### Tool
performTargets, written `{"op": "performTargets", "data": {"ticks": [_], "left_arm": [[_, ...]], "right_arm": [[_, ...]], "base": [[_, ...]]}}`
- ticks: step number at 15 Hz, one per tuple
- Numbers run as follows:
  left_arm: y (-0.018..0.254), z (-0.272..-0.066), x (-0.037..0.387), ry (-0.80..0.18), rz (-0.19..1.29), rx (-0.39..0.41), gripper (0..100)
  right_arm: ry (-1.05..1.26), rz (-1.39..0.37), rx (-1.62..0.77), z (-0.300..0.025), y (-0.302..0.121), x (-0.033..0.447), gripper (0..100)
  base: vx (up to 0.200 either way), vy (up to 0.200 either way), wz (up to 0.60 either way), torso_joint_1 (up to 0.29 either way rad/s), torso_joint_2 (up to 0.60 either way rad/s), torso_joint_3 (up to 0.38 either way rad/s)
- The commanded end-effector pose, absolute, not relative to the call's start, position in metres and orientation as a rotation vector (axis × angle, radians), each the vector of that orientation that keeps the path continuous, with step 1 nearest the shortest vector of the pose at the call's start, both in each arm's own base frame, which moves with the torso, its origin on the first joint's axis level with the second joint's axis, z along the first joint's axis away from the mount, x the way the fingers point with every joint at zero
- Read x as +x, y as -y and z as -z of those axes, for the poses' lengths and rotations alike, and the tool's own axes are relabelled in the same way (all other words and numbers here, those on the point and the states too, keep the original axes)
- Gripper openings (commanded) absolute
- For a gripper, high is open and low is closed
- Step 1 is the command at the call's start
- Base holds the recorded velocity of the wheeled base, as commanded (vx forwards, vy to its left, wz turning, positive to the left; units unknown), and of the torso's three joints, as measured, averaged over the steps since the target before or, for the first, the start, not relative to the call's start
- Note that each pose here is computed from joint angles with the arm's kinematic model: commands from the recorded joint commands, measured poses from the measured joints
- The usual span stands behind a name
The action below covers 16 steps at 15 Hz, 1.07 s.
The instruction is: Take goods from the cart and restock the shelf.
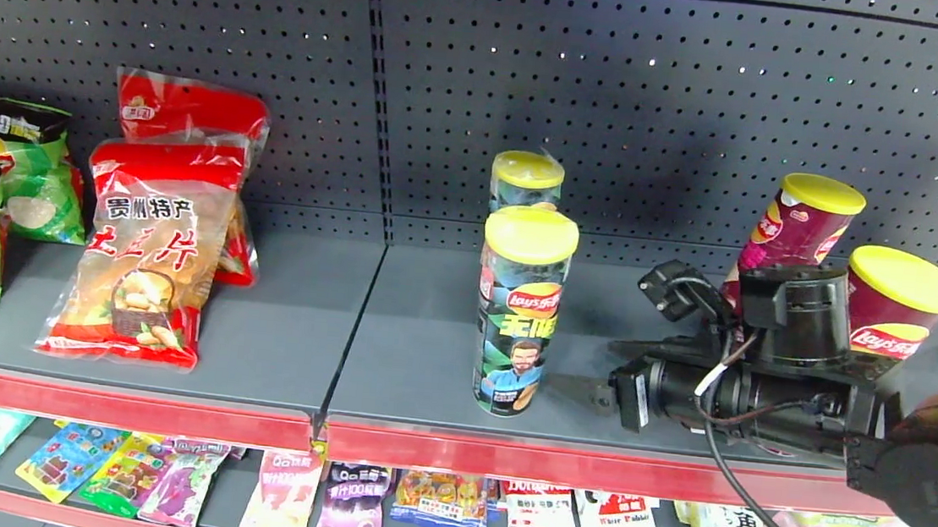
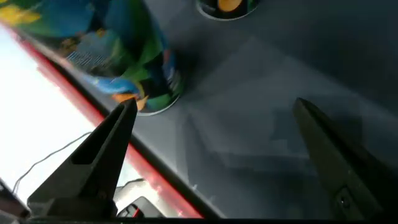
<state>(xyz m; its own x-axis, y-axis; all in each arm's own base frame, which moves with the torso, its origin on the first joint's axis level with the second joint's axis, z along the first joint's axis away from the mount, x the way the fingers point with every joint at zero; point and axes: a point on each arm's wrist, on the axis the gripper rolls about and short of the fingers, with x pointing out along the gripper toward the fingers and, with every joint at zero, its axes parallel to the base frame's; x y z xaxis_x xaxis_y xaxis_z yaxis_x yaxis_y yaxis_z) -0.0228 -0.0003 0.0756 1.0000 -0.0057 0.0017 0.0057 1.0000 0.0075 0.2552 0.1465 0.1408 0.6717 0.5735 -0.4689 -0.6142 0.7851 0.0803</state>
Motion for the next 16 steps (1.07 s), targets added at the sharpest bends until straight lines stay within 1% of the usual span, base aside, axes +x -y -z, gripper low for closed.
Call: {"op": "performTargets", "data": {"ticks": [1,7,13,16], "left_arm": [[0.0,-0.076,-0.023,0.002,0.006,0.008,100],[0.0,-0.076,-0.023,0.002,0.006,0.008,100],[0.0,-0.076,-0.023,0.002,0.006,0.008,100],[0.0,-0.076,-0.023,0.002,0.006,0.008,100]], "right_arm": [[-0.511,-0.668,-0.089,-0.136,-0.15,0.261,100],[-0.516,-0.644,-0.105,-0.13,-0.154,0.276,100],[-0.512,-0.601,-0.135,-0.128,-0.138,0.284,100],[-0.505,-0.596,-0.131,-0.128,-0.14,0.292,100]], "base": [[0.0,0.0,0.0,0.0,0.0,0.0],[0.0,0.0,0.0,0.0,0.0,0.0],[0.0,0.0,0.0,0.0,0.0,0.0],[0.0,0.0,0.0,0.0,0.0,0.0]]}}
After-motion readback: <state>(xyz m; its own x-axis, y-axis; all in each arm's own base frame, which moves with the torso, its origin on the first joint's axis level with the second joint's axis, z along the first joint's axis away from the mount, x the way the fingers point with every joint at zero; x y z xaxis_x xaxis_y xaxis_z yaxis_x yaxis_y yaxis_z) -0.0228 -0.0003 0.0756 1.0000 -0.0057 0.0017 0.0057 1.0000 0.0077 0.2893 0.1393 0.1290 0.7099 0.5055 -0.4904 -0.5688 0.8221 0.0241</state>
